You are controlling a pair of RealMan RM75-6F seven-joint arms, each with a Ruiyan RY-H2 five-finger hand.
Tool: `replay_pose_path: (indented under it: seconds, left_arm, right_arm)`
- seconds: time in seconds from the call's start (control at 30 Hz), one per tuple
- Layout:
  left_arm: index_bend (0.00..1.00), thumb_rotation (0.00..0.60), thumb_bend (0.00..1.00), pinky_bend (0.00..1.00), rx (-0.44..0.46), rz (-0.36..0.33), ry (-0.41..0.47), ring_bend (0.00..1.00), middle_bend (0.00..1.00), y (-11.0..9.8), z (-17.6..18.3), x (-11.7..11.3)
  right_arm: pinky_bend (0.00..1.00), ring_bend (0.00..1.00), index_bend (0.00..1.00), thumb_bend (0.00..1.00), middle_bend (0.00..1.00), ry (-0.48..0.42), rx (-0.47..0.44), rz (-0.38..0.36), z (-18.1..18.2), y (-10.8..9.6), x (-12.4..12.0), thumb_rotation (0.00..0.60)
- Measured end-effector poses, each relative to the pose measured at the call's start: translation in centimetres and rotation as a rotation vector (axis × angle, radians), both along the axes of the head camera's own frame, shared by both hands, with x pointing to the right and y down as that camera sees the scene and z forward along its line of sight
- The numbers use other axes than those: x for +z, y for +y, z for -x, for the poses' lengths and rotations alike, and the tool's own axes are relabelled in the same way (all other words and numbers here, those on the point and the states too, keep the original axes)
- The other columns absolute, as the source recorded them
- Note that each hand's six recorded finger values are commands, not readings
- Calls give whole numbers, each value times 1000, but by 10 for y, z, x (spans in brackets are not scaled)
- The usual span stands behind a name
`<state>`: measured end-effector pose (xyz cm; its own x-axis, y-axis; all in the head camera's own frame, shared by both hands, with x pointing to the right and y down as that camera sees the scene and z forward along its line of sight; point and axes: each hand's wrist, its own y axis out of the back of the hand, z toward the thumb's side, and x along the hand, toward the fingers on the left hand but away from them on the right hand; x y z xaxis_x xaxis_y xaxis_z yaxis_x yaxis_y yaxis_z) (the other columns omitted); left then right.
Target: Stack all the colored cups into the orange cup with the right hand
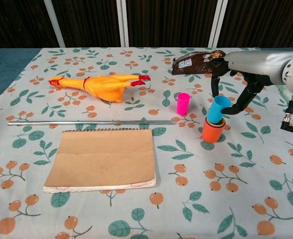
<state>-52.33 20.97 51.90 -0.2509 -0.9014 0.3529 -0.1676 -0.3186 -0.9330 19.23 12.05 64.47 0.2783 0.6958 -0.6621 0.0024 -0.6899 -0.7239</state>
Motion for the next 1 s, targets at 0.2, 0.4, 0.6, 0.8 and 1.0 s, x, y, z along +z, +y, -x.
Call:
replay_pose_path:
  seconds: [0.2, 0.4, 0.6, 0.8, 1.0]
  left_arm:
    - [169, 600, 272, 0, 1, 1, -2, 0, 23, 0, 0, 0]
    - [168, 600, 272, 0, -1, -1, -2, 0, 23, 0, 0, 0]
    - [168, 600, 271, 0, 2, 3, -2, 0, 23, 0, 0, 0]
    - [168, 600, 271, 0, 0, 2, -2, 0, 23, 0, 0, 0]
    - [168, 600, 272, 0, 1, 1, 1, 0, 23, -1, 0, 0]
  right_arm:
    - [162, 38, 522, 365, 0, 11, 6, 9, -4, 2, 5, 600]
    - [153, 13, 137, 364, 0, 20, 2, 36, -6, 6, 12, 600]
    - [144, 7, 52, 365, 0, 32, -4, 63, -8, 7, 15, 600]
    - [143, 7, 159, 365, 0, -15, 27, 30, 1, -9, 7, 600]
    - [143, 7, 207, 364, 0, -33, 36, 5, 17, -27, 10, 600]
